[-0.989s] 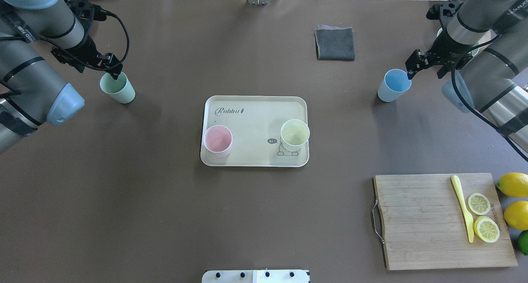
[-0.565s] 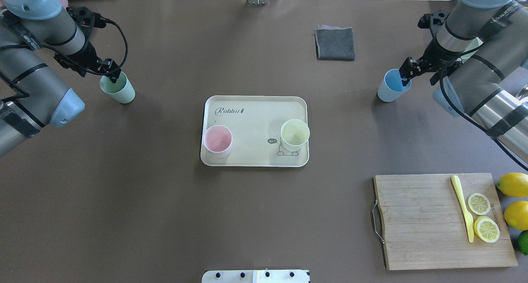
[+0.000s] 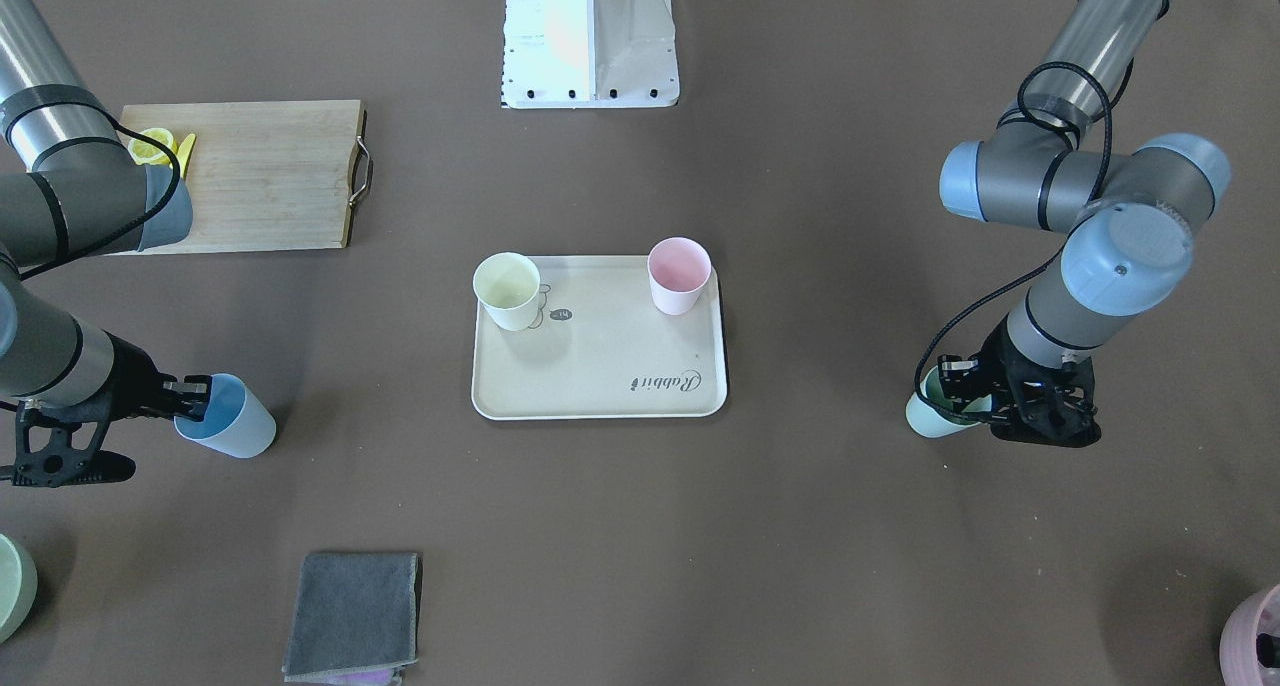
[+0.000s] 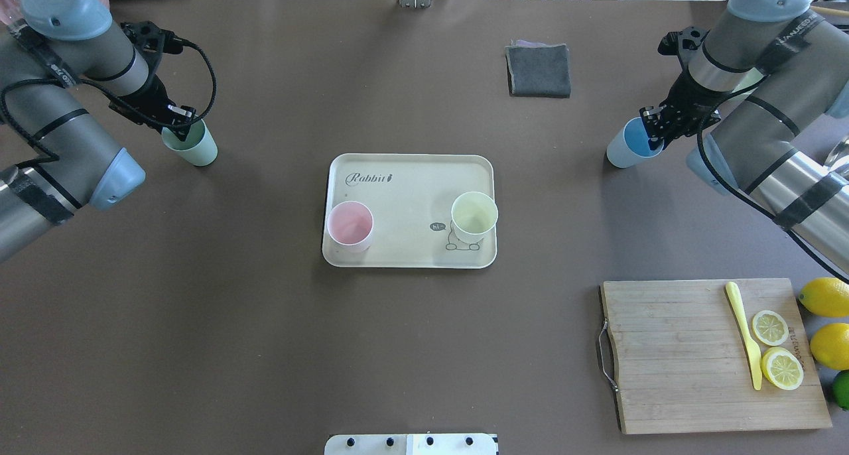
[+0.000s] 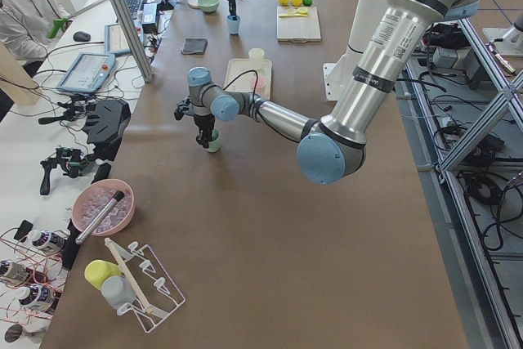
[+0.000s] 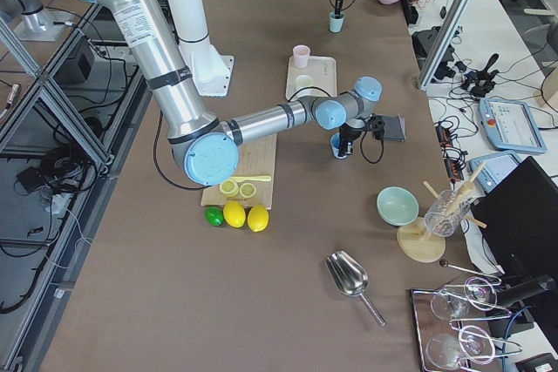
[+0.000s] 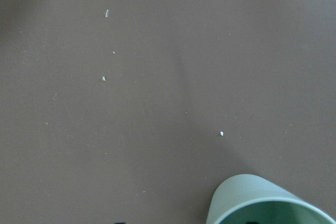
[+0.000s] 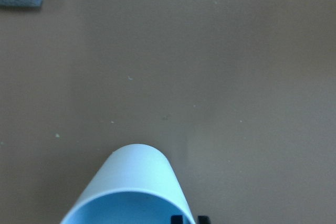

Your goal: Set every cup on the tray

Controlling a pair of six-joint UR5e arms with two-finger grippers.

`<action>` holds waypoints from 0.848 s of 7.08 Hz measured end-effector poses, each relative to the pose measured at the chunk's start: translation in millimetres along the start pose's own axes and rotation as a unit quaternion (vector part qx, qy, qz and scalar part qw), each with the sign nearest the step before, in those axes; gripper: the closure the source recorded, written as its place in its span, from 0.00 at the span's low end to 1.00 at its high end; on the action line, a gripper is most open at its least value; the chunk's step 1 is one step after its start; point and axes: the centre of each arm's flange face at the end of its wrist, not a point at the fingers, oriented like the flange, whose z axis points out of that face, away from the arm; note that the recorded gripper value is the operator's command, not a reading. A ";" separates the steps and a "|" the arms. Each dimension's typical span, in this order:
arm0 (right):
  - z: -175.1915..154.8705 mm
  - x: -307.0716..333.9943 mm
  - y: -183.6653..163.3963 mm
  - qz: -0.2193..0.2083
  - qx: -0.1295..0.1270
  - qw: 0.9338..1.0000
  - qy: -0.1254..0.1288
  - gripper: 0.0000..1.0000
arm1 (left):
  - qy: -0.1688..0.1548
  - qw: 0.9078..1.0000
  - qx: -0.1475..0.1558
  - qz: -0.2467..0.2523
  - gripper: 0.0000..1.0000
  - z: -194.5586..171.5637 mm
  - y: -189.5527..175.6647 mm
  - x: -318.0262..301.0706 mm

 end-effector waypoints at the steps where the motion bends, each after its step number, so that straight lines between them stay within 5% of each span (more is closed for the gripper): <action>1: -15.3 -15.9 0.2 -0.002 0.004 1.000 -0.016 1.00 | 0.008 1.000 -0.007 -0.004 1.00 -15.4 -5.8 16.7; 3: -45.8 -76.4 1.0 0.018 0.019 0.999 -0.043 1.00 | 0.033 0.999 -0.009 -0.026 1.00 -56.7 -19.6 61.5; 6: -43.4 -215.1 28.2 0.046 0.020 0.997 -0.064 1.00 | 0.076 0.995 -0.016 -0.065 1.00 -80.7 -15.7 172.3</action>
